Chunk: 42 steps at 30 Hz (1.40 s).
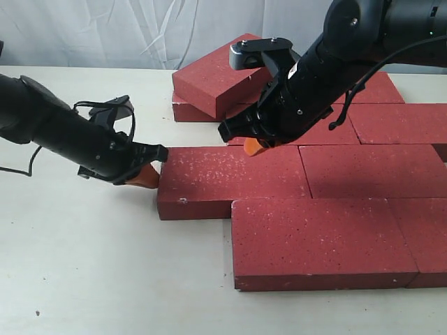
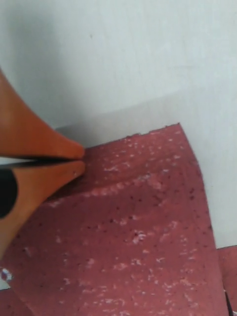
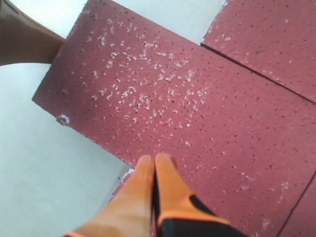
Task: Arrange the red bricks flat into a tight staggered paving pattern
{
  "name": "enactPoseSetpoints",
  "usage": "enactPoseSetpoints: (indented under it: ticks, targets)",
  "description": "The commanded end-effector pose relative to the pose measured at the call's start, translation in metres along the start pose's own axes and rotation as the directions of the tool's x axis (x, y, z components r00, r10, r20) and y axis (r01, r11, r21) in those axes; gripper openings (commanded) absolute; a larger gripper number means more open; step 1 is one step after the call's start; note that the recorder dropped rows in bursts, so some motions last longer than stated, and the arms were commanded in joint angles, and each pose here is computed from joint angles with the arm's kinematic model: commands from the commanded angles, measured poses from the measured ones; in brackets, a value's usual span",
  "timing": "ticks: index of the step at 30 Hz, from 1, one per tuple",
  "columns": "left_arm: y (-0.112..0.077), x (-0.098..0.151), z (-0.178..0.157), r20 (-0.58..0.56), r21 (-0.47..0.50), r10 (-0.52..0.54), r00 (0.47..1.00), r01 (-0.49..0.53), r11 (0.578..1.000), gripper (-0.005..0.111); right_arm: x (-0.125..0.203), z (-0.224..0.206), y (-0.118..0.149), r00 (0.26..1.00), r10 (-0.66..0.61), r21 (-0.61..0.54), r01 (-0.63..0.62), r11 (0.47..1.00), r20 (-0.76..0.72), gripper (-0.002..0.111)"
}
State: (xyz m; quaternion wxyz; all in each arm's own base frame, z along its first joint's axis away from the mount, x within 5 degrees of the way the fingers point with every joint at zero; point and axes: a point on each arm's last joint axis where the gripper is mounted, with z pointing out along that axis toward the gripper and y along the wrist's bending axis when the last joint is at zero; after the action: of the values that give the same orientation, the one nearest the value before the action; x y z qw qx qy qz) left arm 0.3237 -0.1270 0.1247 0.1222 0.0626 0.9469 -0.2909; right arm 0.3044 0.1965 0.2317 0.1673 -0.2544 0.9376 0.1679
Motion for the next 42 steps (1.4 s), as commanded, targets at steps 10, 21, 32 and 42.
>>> enactPoseSetpoints:
  ticks: [10, 21, 32, 42]
  targets:
    - [0.017, -0.006, -0.052, 0.009, 0.081, -0.07, 0.997, 0.069, 0.994, 0.0, -0.002, -0.003, -0.001, 1.0, 0.004, 0.001, -0.005, 1.0, 0.022, -0.001]
    - [0.012, -0.01, -0.069, 0.07, 0.069, -0.047, 0.996, 0.042, 0.997, 0.0, -0.002, -0.003, -0.001, 1.0, 0.004, 0.001, -0.005, 1.0, 0.022, -0.001]
    - [-0.013, -0.026, -0.13, 0.285, -0.094, 0.1, 0.953, -0.076, 0.993, 0.0, -0.004, -0.003, -0.002, 0.998, 0.028, 0.014, -0.028, 0.999, 0.049, -0.001]
    - [-0.042, -0.012, -0.168, 0.335, -0.311, 0.246, 0.909, -0.14, 0.94, 0.0, -0.014, -0.008, -0.002, 0.992, 0.022, 0.023, -0.025, 0.999, 0.122, -0.001]
